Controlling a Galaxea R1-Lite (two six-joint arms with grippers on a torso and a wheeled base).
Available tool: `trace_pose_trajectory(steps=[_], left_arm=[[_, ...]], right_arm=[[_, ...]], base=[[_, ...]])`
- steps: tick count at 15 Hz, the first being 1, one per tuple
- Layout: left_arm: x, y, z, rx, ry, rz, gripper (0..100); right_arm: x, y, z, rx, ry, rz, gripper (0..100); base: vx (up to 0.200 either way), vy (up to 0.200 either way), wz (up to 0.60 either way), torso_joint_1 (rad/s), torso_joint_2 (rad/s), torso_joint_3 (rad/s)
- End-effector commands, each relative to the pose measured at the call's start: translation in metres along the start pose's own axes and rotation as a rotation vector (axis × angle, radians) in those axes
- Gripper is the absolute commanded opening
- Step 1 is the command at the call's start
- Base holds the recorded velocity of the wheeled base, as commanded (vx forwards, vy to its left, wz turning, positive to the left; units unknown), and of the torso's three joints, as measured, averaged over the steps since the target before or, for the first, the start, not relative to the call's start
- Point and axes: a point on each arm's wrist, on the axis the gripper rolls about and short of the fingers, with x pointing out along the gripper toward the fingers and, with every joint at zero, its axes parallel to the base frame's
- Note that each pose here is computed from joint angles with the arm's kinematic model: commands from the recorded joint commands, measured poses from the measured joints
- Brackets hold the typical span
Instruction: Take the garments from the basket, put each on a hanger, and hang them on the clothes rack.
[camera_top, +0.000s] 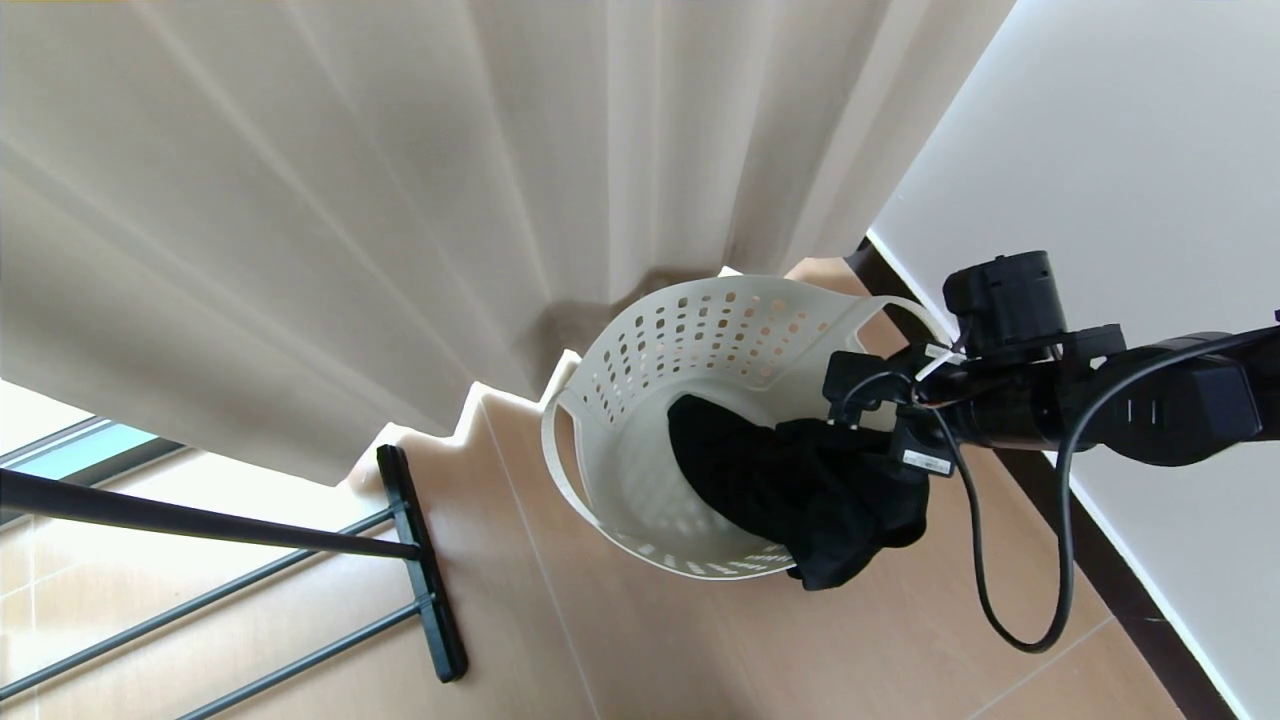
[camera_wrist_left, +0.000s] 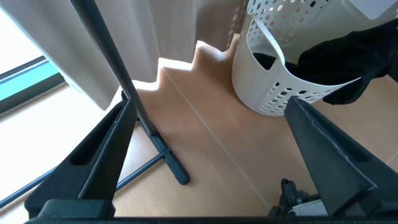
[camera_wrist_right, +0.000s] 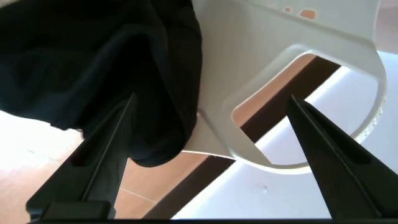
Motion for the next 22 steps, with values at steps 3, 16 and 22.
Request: trace_pose_trajectory(steps=[3,16,22], left_arm=[[0.000,0.000,0.000,0.000,-0.001,0.000,100],[0.000,0.000,0.000,0.000,-0.001,0.000,100],[0.000,0.000,0.000,0.000,-0.001,0.000,100]], right_arm=[[0.019,0.011,-0.002,-0.011,0.034,0.037,100],[0.047,0.002,0.001,0.056,0.046,-0.037,100],[0.050,0.005,0.004,0.106,0.015,-0.013,100]], base=[[0.000,0.000,0.00,0.000,0.00,0.000],[0.000,0.000,0.00,0.000,0.00,0.000],[0.000,0.000,0.00,0.000,0.00,0.000]])
